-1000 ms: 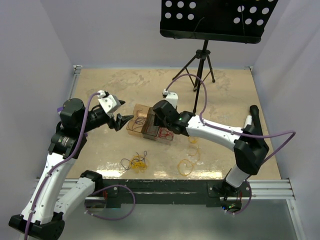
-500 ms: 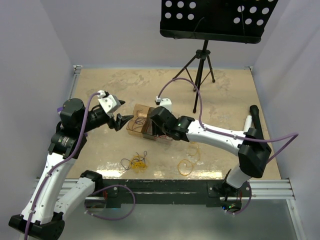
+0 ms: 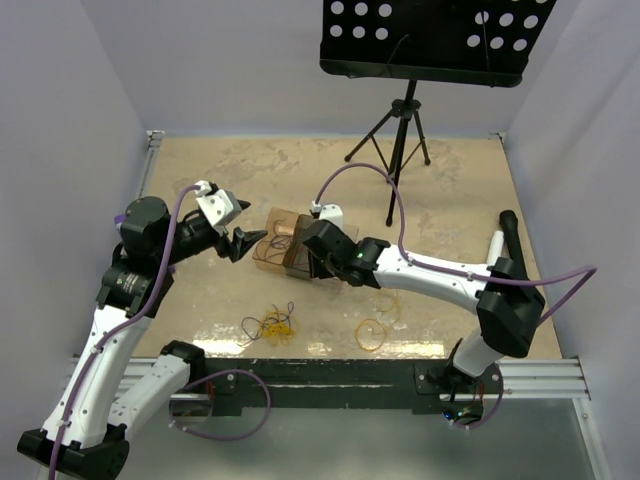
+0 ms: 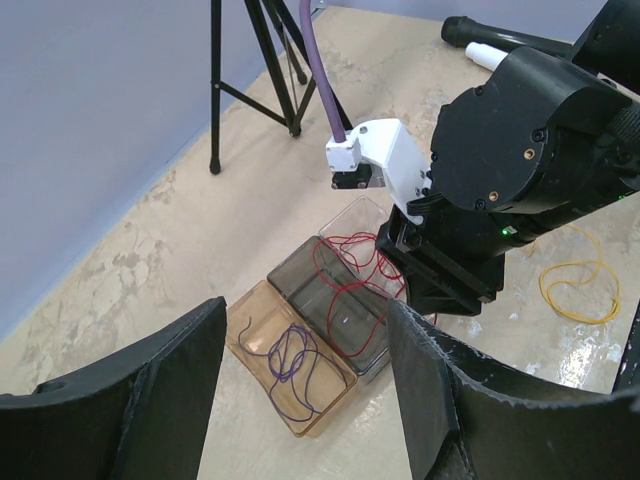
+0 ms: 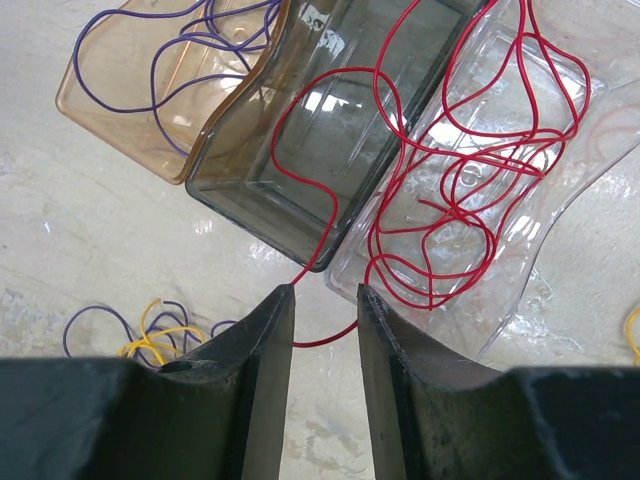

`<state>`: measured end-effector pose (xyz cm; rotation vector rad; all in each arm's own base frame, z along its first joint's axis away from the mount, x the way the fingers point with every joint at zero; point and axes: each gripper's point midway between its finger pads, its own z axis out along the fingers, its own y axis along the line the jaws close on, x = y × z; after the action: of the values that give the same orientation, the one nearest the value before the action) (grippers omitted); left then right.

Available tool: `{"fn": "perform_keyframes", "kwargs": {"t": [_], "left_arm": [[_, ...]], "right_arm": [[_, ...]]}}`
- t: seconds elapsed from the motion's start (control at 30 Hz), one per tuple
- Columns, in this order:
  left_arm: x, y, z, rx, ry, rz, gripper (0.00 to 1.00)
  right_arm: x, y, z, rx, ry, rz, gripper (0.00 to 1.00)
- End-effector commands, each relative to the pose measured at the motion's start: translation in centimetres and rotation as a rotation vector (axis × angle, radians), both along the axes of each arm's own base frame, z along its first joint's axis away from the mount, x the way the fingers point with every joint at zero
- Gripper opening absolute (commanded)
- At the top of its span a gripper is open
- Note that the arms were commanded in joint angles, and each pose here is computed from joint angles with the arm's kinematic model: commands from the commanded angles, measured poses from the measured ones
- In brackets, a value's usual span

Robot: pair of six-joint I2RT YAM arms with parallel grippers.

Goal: Untangle the cables
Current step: Place the cable in the bin.

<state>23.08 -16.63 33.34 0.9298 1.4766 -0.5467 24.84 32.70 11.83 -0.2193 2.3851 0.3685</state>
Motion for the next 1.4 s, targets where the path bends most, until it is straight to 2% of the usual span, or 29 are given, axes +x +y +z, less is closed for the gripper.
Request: {"fn": "perform_keyframes", "kwargs": {"t": [0.0, 0.27, 0.3, 0.43, 0.53, 0.97, 1.17, 1.37], "left_arm": [[0.0, 0.0, 1.5, -0.006, -0.055, -0.001, 0.7], [0.0, 0.3, 1.4, 0.004, -0.058, 0.01, 0.7], [0.0, 0.3, 1.5, 0.008, -0.062, 0.012, 0.7], [-0.1, 0.3, 1.2, 0.01, -0.061, 0.011, 0.7], [-0.1, 0.2, 1.1, 0.005, -0.058, 0.002, 0.7], [-0.1, 0.3, 1.4, 0.008, -0.065, 0.011, 0.7], [-0.1, 0.3, 1.4, 0.006, -0.061, 0.01, 0.7], [-0.2, 0.4, 1.4, 0.008, -0.066, 0.015, 0.7]], "right_arm": [[0.1, 1.0, 0.8, 0.046, -0.016, 0.022, 0.35], [0.0, 1.6, 0.1, 0.062, 0.003, 0.012, 0.24], [0.0, 1.2, 0.0, 0.052, 0.006, 0.006, 0.25], [-0.5, -0.3, 0.8, 0.064, -0.004, -0.036, 0.44], [-1.0, -1.0, 1.5, 0.099, -0.002, -0.064, 0.5], [-3.2, 1.5, 0.7, 0.413, 0.13, -0.124, 0.5], [-2.6, 2.5, 1.3, 0.483, 0.137, -0.165, 0.5], [-2.1, 3.0, 0.6, 0.484, 0.145, -0.193, 0.48]]}}
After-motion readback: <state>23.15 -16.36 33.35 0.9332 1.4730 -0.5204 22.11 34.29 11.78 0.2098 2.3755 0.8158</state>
